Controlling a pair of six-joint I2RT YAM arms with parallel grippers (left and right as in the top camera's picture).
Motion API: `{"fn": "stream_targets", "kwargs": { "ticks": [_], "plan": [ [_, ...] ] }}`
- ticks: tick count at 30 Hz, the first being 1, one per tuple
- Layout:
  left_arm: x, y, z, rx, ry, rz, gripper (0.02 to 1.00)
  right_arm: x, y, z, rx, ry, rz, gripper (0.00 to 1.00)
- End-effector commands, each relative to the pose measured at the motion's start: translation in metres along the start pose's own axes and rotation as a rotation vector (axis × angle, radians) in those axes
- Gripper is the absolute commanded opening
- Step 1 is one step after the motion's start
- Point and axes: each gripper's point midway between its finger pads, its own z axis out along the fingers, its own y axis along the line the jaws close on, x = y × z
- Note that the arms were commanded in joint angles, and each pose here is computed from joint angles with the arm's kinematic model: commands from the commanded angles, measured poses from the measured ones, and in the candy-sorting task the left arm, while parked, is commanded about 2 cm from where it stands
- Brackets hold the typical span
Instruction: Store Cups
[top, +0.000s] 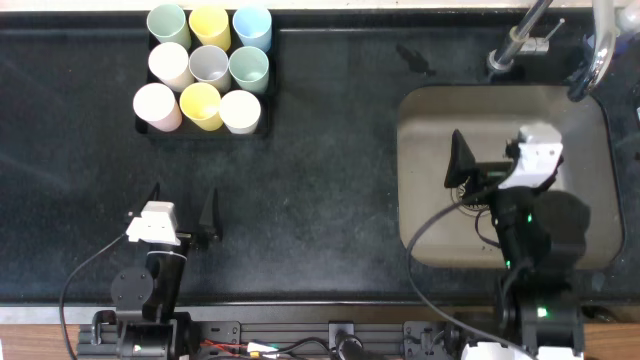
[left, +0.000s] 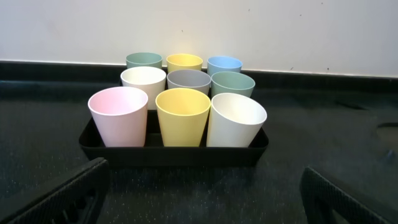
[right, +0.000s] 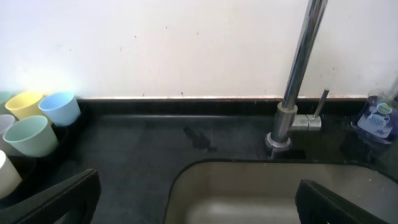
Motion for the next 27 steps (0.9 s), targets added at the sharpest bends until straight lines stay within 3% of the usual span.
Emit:
{"fn": "stream_targets", "kwargs": {
  "ticks": [1,8,19,27],
  "plan": [
    [0.0,-0.002,0.0,0.011,-0.002,-0.003,1.0,0.012,0.008,-0.006,-0.031,-0.018,0.029,0.993],
    [0.0,-0.002,0.0,0.011,-0.002,-0.003,1.0,0.035,0.012,-0.01,-0.042,-0.072,0.065,0.996],
    [0.0,-0.002,0.0,0.011,-0.002,-0.003,0.998,0.059,-0.001,-0.019,0.025,-0.222,0.042,0.996],
    [0.0,-0.002,0.0,0.011,-0.003,-0.003,0.998,0.073,0.005,-0.022,-0.026,-0.317,0.042,0.996]
  ]
}}
